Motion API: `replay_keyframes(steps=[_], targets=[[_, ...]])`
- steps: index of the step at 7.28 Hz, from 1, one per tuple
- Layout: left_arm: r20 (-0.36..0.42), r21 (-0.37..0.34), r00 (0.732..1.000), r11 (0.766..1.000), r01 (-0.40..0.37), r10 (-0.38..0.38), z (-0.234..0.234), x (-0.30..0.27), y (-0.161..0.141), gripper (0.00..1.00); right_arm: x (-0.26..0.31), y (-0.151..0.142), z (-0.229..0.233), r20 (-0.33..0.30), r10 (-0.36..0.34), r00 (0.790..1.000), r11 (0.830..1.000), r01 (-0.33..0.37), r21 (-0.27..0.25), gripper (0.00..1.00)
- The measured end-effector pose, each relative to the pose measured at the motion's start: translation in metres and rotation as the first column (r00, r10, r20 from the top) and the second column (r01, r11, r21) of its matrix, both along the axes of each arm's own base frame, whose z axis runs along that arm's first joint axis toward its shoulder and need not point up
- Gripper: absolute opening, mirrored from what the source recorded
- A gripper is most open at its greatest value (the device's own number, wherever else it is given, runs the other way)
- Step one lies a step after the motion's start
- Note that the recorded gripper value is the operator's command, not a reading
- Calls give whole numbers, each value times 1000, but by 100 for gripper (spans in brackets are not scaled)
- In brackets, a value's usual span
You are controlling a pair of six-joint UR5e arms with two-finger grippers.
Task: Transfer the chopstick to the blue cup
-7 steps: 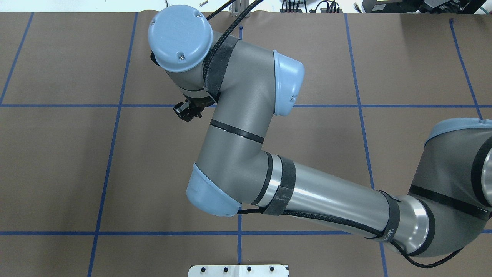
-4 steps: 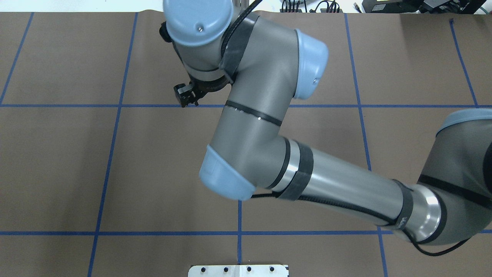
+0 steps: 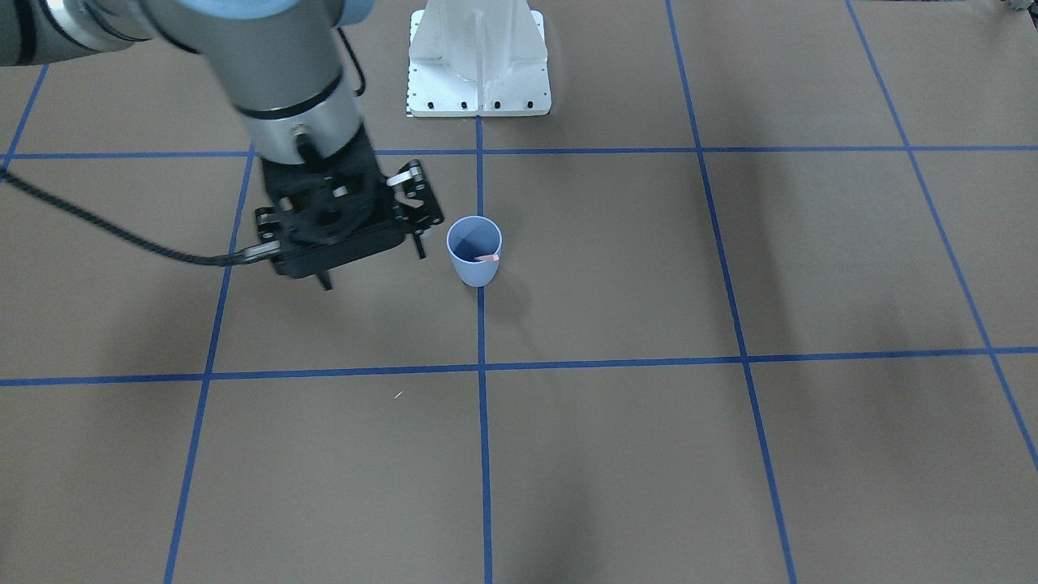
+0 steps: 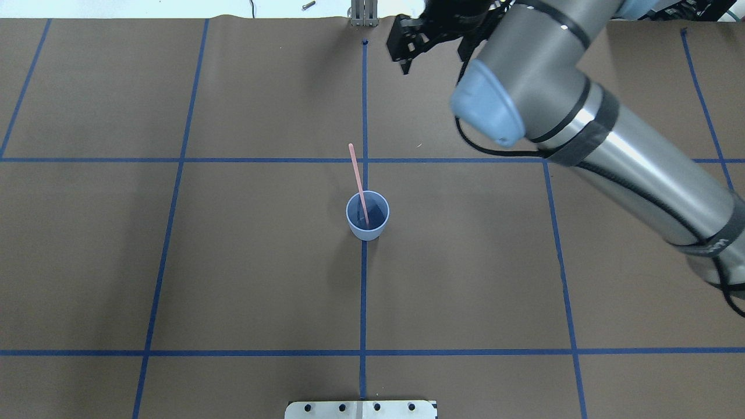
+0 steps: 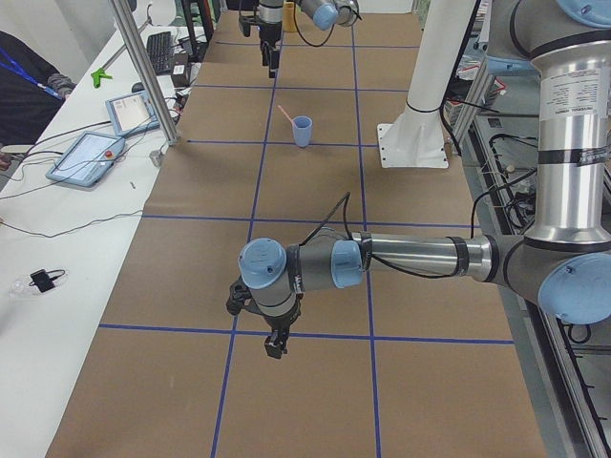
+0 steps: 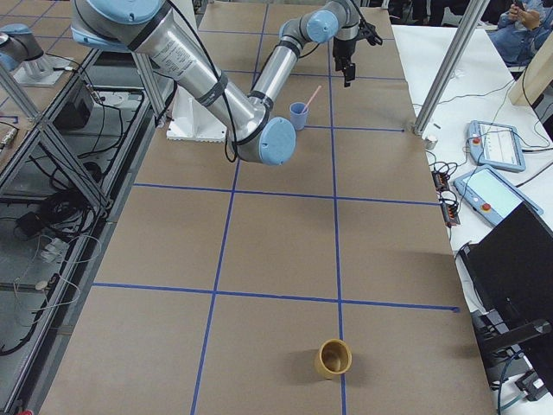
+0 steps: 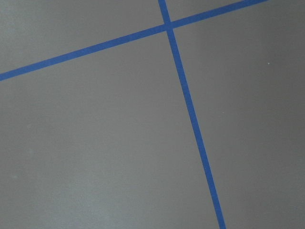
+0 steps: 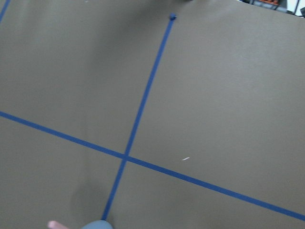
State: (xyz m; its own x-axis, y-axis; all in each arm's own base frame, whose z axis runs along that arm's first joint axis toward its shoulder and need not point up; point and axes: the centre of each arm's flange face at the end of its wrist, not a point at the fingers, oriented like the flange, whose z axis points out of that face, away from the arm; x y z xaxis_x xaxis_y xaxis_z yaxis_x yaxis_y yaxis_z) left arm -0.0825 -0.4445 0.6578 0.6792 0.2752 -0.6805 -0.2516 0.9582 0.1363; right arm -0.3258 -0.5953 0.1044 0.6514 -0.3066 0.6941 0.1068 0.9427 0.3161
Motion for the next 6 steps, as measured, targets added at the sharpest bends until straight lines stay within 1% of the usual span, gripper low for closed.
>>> replay_keyframes(steps=[1,2,3,4,5,6], targets=[[0,2,1000,1000,1,-1,-1,0,0,100,50,-22,50,-29,-32,999,999,33,24,100],[1,2,1000,1000,1,-1,-1,0,0,100,101,-38,103,-52,-56,997,998,57,29,100],[1,0,1000,1000,1,-1,0,-1,0,100,149,-44,160,-71,-47,996,999,46,-5,100],[2,-6,1000,1000,1,-1,2,-1,1,100,192,-38,218,-96,-15,995,998,9,-66,100],[2,-14,1000,1000,2,-2,4,-1,2,100,237,-21,276,-125,27,992,990,-43,-134,100],[3,-18,1000,1000,3,-3,5,-1,3,100,273,5,332,-162,45,986,979,-76,-188,100]])
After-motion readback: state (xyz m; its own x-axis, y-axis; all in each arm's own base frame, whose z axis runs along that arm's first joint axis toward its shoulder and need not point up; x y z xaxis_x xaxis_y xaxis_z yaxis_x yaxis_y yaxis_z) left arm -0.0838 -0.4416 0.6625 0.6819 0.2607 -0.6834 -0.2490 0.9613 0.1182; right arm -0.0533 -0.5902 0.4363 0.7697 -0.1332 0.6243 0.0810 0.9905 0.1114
